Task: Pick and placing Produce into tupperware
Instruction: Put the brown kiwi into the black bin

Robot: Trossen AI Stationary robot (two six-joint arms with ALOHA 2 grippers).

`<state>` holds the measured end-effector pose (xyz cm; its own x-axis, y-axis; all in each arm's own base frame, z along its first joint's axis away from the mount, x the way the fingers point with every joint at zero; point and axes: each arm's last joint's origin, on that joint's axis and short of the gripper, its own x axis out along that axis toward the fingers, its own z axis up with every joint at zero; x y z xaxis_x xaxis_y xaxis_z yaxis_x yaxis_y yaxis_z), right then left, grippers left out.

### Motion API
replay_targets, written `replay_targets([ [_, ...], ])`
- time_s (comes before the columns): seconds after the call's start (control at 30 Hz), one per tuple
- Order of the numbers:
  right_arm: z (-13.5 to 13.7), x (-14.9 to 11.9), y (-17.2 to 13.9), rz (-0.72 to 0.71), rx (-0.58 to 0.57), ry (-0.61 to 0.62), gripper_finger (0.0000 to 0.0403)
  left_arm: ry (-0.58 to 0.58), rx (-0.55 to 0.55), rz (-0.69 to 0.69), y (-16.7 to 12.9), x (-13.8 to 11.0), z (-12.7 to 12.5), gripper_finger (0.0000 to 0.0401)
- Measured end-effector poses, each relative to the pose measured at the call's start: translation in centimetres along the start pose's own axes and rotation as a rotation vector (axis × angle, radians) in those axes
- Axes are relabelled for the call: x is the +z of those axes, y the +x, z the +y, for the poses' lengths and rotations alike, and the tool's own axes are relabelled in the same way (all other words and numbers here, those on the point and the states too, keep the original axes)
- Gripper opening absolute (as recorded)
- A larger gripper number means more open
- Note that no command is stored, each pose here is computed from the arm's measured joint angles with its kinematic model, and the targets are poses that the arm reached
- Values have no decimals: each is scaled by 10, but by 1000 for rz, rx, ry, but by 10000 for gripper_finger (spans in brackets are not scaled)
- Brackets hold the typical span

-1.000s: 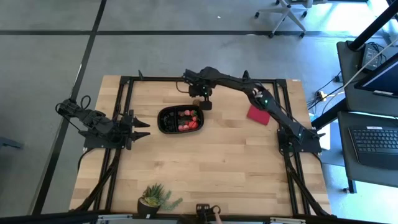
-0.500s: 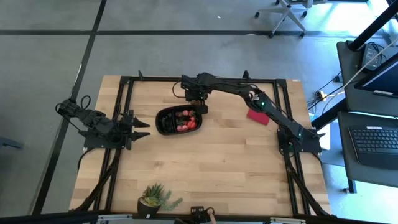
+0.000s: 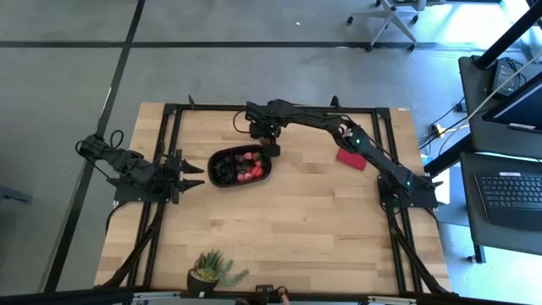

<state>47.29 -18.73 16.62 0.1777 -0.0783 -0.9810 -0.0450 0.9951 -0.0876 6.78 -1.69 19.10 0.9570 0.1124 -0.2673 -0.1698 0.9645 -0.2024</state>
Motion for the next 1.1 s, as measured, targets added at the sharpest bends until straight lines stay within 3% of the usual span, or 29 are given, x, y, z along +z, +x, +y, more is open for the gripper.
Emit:
replay_targets([
  [0.2,1,1,0,-21,29,13,380,0,0,0,0,0,0,179],
  [0.43,-1,6,2,-63,8,113,380,0,0,0,0,0,0,179],
  [0.7,-1,1,19,39,-74,104,375,0,0,0,0,0,0,179],
  [1.1,-1,0,19,51,-89,80,306,2,0,0,0,0,0,179],
])
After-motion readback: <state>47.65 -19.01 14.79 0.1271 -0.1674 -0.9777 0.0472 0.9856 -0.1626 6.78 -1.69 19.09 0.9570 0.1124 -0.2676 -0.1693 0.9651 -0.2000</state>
